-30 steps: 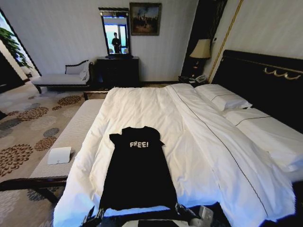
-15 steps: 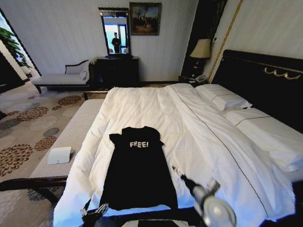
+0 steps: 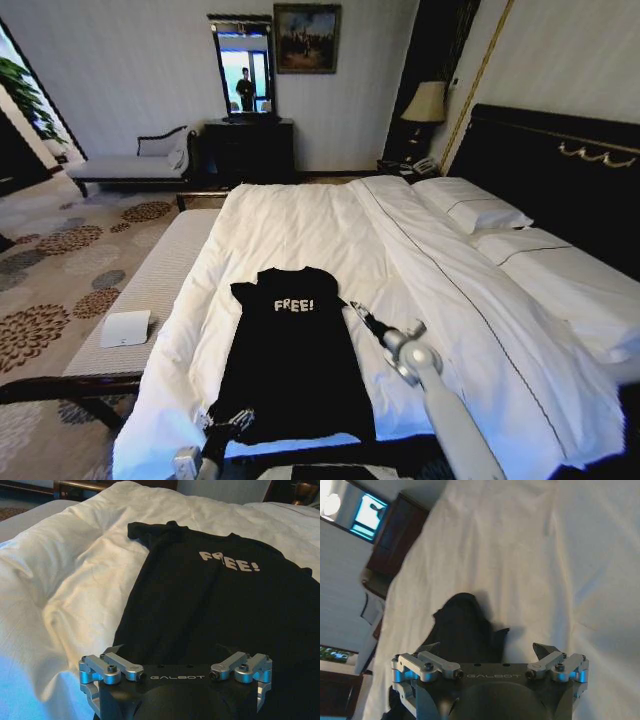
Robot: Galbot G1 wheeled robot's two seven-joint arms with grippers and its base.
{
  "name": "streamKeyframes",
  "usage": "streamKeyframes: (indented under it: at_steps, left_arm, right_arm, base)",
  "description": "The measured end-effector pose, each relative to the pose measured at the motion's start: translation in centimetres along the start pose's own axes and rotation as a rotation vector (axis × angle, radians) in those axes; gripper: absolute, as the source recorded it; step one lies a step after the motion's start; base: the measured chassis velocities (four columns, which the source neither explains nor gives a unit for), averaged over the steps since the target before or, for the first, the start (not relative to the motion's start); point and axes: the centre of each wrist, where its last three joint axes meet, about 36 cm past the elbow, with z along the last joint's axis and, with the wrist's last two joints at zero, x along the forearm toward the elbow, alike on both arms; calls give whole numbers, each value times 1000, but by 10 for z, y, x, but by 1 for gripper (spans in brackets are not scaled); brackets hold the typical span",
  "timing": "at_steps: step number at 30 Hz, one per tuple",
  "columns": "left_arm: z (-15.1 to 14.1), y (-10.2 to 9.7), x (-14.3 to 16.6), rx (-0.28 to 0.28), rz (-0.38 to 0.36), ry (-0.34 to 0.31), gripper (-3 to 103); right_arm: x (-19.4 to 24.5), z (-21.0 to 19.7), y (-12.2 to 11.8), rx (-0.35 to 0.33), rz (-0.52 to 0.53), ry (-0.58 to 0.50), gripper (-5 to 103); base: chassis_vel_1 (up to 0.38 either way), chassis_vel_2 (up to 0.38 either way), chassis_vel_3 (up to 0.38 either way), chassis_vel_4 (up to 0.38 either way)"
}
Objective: Fold the clothes on the bed.
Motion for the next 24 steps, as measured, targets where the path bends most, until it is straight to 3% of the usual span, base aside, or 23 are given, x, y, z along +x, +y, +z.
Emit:
streamKeyframes:
  at_steps: [9, 17, 24]
  left_arm:
    - [-1, 6, 1, -2, -21, 5, 100]
    - [-5, 6, 2, 5, -31, 4, 100]
    - [-7, 8, 3, 11, -41, 1, 100]
  right_arm:
    - [-47, 11, -24, -64, 67, 45, 100]
    - [-70, 1, -16, -110, 52, 24, 102]
    - [-80, -6, -6, -123, 36, 12, 93]
  base:
    - [0, 0, 0, 0]
    - [0, 0, 0, 0]
    - [0, 0, 0, 0]
